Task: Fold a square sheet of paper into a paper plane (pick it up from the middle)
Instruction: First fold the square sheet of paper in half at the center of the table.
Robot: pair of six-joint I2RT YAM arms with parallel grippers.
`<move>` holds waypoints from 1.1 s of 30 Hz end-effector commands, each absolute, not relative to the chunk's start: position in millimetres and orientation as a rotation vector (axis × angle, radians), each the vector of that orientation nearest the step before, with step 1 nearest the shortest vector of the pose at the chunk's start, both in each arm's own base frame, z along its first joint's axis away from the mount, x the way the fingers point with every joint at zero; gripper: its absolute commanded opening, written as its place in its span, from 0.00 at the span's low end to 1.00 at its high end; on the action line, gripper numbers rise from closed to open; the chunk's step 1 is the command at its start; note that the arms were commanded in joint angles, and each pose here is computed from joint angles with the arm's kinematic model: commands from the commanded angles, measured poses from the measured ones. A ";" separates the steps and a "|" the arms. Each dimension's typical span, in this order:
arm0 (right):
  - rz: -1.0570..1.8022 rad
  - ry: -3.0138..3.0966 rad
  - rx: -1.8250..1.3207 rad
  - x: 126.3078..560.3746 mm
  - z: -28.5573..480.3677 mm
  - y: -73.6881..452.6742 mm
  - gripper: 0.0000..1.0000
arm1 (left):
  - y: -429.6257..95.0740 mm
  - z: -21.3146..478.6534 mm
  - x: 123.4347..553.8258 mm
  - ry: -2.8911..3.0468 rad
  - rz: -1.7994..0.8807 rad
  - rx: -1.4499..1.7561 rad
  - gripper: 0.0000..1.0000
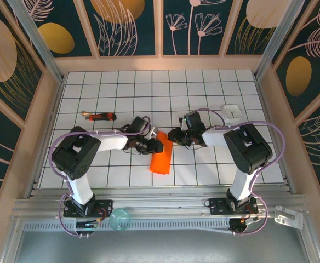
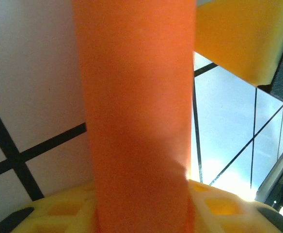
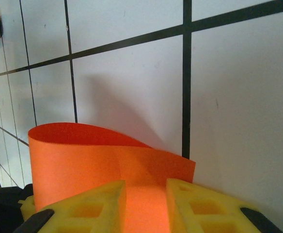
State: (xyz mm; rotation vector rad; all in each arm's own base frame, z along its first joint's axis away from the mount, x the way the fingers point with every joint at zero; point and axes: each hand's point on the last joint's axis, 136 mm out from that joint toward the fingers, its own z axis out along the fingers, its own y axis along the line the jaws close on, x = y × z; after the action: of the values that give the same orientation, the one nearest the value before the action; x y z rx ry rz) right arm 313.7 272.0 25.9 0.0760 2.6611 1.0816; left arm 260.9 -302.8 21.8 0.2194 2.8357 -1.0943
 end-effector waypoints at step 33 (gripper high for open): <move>1.024 2.698 0.026 303.6 17.7 277.6 0.28 | -271.0 5.0 248.7 2.928 -0.821 0.108 0.42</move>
State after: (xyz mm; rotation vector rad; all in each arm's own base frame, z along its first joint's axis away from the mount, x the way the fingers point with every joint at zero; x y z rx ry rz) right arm 313.7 275.6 25.6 0.0633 2.6536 1.0582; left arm 264.4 -285.1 22.3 0.1386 2.8366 -0.9096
